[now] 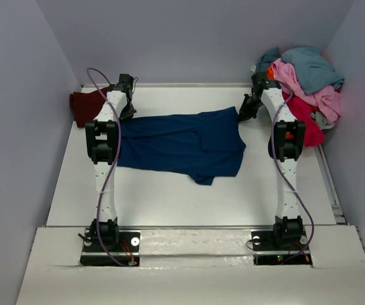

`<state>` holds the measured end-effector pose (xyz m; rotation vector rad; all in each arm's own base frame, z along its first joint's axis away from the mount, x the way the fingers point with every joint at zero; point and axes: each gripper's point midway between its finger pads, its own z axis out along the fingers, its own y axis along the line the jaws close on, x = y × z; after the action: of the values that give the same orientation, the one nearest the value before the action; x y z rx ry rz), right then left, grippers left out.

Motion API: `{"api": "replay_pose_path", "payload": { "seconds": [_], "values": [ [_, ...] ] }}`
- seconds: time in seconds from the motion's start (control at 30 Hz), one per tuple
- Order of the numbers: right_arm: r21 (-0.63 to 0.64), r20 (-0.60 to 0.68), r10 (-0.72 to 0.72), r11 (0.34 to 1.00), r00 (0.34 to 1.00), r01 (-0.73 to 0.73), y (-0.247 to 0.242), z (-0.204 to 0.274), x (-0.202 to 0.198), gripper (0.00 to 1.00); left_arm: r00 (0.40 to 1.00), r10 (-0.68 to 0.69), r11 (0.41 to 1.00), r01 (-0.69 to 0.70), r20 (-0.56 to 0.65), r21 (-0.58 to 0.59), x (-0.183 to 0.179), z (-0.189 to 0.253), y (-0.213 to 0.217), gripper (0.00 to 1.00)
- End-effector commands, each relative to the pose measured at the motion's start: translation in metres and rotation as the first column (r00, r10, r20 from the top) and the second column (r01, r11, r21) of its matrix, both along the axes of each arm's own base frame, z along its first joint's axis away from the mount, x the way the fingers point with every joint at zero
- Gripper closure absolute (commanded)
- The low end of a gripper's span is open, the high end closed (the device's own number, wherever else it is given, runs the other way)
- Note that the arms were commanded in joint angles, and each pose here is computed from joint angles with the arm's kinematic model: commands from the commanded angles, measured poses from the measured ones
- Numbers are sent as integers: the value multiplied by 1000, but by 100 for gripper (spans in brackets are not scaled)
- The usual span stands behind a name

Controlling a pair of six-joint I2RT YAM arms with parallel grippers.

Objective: Fold and stack the t-shirts
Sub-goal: Grap the side of the flattened tshirt closest away from the robot with both arms

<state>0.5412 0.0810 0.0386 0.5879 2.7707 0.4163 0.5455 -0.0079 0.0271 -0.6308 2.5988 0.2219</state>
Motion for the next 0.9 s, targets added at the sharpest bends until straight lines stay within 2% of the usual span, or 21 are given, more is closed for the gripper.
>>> {"api": "replay_pose_path", "payload": {
  "seconds": [0.0, 0.07, 0.1, 0.13, 0.17, 0.3, 0.37, 0.43, 0.5, 0.57, 0.7, 0.73, 0.8, 0.83, 0.87],
  "values": [
    [-65, 76, -135, 988, 988, 140, -64, 16, 22, 92, 1000, -5, 1000, 5, -10, -16, 7, -27, -6, 82],
    [-61, 65, -120, 990, 991, 124, -62, 14, 18, 90, 1000, -8, 1000, 8, -12, -11, 6, -24, -5, 68],
    [-67, 66, -114, 991, 991, 119, -63, 14, 17, 84, 1000, -17, 1000, 17, -6, -5, 6, -20, -9, 55],
    [-70, 67, -111, 991, 992, 115, -64, 15, 15, 79, 1000, -14, 1000, 14, 3, 11, 7, -15, -6, 49],
    [-71, 84, -108, 991, 991, 114, -64, 22, 13, 66, 999, -10, 1000, 10, 34, 18, 10, -1, -4, 44],
    [-86, 132, -90, 991, 987, 102, -66, 50, 10, 44, 994, -22, 999, 18, 111, 43, 17, 35, -10, 18],
    [-82, 148, -88, 992, 985, 101, -65, 59, 10, 39, 991, -13, 998, 6, 131, 58, 17, 48, -7, 17],
    [-83, 171, -85, 991, 982, 101, -66, 74, 9, 35, 987, -4, 997, -9, 161, 82, 13, 68, -6, 8],
    [-89, 201, -85, 991, 976, 105, -67, 92, 6, 31, 975, -10, 996, -10, 221, 89, 12, 97, -10, 7],
    [-93, 208, -65, 992, 976, 86, -57, 100, 0, 31, 965, -7, 994, -23, 262, 109, 6, 123, -10, 2],
    [-102, 189, -17, 994, 982, 37, -33, 115, -19, 30, 959, -7, 991, -31, 283, 129, -10, 150, -13, 1],
    [-107, 192, 31, 994, 981, -10, -14, 122, -27, 30, 963, 12, 988, -53, 271, 142, -17, 149, -9, 1],
    [-119, 131, 79, 991, 988, -63, 7, 106, -48, 32, 967, 13, 988, -51, 256, 143, -32, 154, -11, 1],
    [-132, 128, 103, 988, 986, -87, 16, 109, -58, 32, 977, 19, 985, -54, 211, 161, -45, 140, -7, 1],
    [-150, 112, 153, 979, 982, -136, 37, 105, -69, 32, 975, 29, 986, -64, 221, 152, -49, 137, -7, 2]
  ]
}}
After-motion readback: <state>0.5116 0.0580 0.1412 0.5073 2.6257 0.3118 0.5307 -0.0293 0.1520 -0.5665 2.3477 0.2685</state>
